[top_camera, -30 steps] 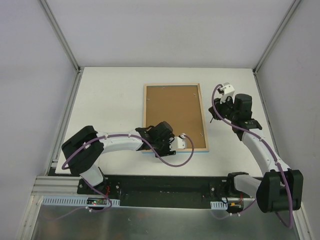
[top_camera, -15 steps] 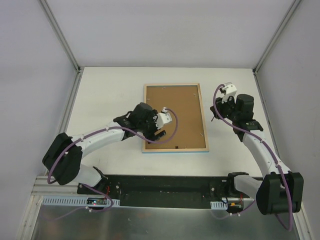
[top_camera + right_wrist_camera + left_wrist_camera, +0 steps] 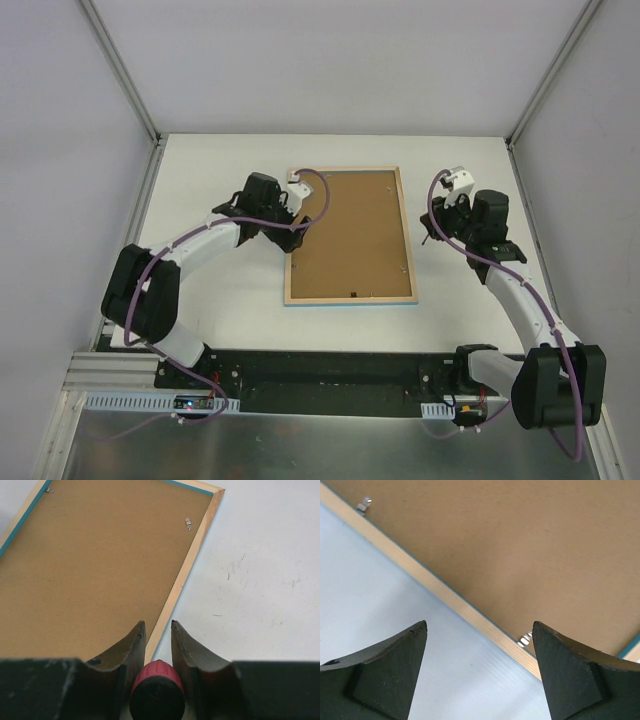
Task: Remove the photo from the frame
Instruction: Adjust the photo frame at the center of the board.
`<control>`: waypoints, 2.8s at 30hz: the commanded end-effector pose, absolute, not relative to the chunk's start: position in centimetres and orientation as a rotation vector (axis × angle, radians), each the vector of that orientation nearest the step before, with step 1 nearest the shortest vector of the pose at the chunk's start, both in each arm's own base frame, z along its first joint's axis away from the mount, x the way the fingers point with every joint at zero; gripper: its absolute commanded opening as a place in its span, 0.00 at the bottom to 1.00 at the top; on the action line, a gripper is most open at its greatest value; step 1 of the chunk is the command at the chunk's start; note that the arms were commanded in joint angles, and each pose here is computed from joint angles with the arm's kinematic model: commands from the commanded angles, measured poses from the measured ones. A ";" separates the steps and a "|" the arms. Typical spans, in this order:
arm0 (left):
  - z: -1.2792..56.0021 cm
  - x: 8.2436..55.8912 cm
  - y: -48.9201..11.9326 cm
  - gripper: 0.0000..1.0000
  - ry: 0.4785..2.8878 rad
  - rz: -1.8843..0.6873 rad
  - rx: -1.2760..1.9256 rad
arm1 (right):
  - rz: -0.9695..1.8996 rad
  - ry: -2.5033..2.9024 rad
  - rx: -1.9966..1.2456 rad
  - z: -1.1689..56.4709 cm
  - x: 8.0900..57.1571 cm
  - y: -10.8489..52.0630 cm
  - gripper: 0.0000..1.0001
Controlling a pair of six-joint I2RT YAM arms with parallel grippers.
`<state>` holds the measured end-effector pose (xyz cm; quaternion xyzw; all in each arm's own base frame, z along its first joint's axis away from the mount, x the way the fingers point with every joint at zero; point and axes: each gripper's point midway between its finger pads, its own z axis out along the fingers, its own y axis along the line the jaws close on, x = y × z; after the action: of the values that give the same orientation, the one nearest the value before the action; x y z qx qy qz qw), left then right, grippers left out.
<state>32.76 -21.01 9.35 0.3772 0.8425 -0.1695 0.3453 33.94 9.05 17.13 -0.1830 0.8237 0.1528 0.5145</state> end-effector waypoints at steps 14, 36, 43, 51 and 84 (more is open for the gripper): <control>6.7 37.4 -19.1 0.68 2.467 -0.582 0.591 | 0.398 1.922 -0.445 18.2 34.5 9.4 0.01; 4.2 35.1 -20.9 0.52 2.592 -0.777 0.481 | 0.417 1.929 -0.444 17.9 34.5 9.6 0.01; 3.7 34.5 -22.0 0.44 2.636 -0.829 0.427 | 0.457 1.941 -0.436 17.6 34.5 10.1 0.01; 2.8 34.2 -22.8 0.40 2.703 -0.899 0.307 | 0.497 1.937 -0.453 17.6 34.3 10.8 0.01; 7.5 37.8 -23.2 0.54 2.553 -0.932 0.354 | 0.675 1.885 -0.564 26.0 40.6 23.2 0.01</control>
<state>34.51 -24.22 4.22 0.1184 0.9234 -0.3332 0.1492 38.78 22.31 22.77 -0.2594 0.7923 0.2639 0.4851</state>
